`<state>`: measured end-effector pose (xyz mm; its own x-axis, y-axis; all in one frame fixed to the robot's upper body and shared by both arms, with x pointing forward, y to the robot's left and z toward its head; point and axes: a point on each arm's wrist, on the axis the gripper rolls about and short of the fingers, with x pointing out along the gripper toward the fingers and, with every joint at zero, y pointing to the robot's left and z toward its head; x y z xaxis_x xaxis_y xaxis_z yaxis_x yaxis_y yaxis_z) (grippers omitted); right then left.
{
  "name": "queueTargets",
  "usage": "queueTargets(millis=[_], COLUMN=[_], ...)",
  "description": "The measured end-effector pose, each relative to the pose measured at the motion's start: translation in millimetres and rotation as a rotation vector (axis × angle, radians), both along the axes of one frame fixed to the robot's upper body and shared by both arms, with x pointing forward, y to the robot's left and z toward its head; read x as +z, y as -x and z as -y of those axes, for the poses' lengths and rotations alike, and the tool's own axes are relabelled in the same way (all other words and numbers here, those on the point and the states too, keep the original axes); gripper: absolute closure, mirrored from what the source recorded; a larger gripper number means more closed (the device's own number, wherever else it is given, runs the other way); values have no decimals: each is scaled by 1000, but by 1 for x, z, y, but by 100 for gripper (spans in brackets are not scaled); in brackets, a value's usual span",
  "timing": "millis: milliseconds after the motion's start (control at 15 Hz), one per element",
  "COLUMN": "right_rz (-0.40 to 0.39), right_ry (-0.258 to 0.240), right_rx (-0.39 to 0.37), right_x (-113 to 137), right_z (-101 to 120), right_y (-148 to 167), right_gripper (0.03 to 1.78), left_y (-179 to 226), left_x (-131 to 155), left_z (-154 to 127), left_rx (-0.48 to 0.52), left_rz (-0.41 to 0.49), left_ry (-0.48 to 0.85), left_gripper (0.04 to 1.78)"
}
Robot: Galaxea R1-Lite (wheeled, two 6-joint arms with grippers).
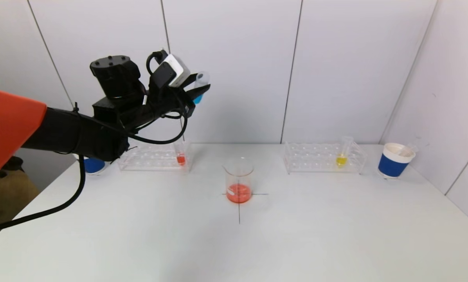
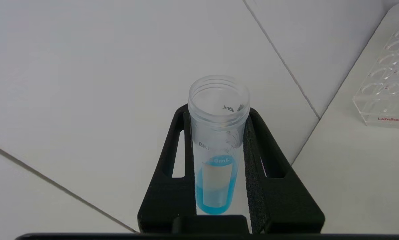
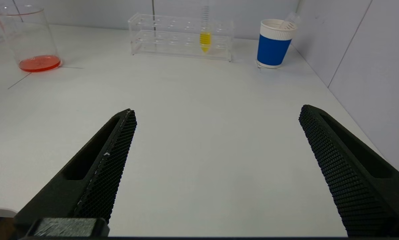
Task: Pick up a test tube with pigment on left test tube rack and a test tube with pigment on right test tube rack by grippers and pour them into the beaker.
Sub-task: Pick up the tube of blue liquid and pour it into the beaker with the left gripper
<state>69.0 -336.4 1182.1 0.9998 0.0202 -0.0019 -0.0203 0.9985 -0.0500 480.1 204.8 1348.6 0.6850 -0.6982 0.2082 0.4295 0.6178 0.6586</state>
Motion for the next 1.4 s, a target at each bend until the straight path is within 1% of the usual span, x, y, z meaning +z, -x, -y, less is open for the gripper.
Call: queueTargets(millis=[133,267,467,800,1200,1400], right_rz=[0,0,0,0,0,0], right_ry=[0,0,0,0,0,0], right_rx=[0,0,0,0,0,0], right_x=[0,0,0,0,0,0], right_z=[0,0,0,0,0,0], right_y=[0,0,0,0,0,0], right_gripper=[4,4,4,4,4,4], left_y=[-1,2,4,4,8,11], left_x=[-7,-11,-14,-19,-29,-41], left_z=[7,18,27,33,42,45], left_rx=[-13,-41,-55,-50,-99,-105], left_rz=[44,49,79,158,244,255], left_ry=[-53,-71,-108,-185,-277,-297], left_gripper=[139,139,139,139,139,139])
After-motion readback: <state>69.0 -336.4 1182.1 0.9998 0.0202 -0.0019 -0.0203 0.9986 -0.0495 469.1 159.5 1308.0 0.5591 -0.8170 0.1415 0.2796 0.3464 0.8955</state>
